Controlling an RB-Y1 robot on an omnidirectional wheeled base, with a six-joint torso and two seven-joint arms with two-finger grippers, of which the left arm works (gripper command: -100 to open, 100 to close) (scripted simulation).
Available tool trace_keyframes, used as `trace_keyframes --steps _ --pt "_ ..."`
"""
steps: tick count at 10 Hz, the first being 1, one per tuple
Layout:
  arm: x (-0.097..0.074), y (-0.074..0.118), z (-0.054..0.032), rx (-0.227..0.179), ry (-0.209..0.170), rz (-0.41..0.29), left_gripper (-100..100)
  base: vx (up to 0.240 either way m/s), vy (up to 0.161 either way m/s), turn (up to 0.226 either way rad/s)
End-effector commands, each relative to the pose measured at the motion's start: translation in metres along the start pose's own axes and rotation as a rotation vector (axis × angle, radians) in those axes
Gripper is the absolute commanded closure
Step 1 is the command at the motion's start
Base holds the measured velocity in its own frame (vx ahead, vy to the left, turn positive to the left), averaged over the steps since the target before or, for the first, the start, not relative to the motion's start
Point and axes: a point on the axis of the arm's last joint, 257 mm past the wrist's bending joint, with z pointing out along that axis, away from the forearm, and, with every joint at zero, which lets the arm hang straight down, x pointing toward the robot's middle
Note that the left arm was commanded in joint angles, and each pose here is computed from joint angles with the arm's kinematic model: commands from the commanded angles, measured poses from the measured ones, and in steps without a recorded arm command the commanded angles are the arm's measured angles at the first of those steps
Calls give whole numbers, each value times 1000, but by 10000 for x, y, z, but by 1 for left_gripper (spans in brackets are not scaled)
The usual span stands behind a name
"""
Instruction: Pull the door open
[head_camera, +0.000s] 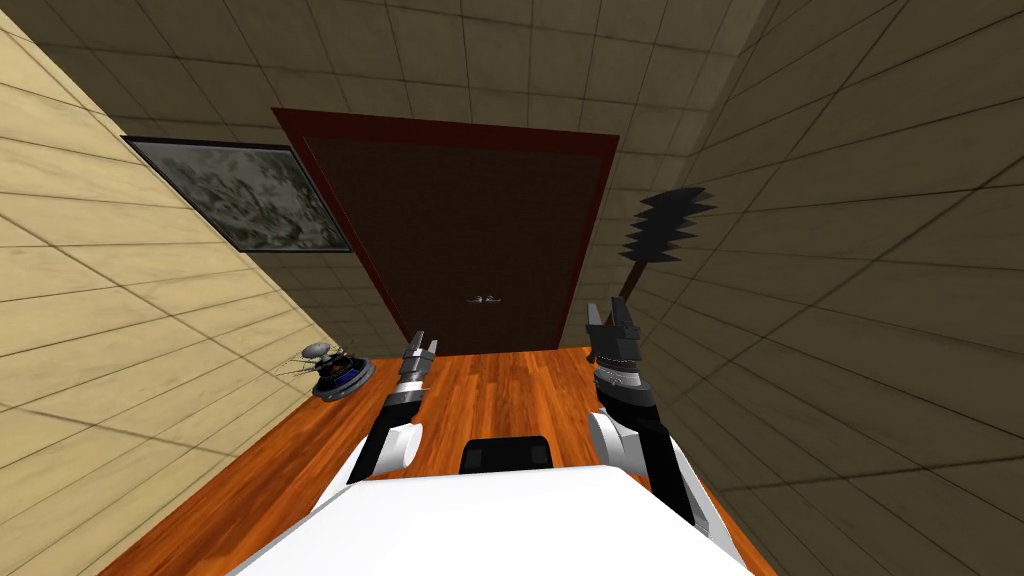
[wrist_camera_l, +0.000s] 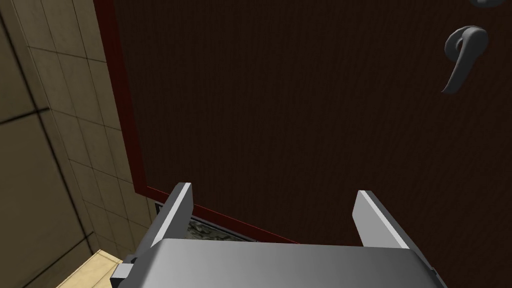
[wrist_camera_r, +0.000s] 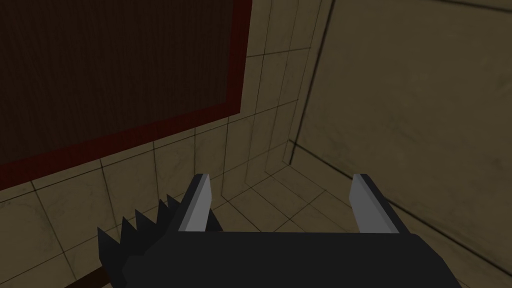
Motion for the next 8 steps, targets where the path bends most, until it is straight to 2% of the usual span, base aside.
trace_keyframes --steps 1,8 --pt "-33 119 -20 -16 -1 2 -100 97 8 -35" --pt "-171 571 -123 -88 -6 13 -100 100 0 -35"
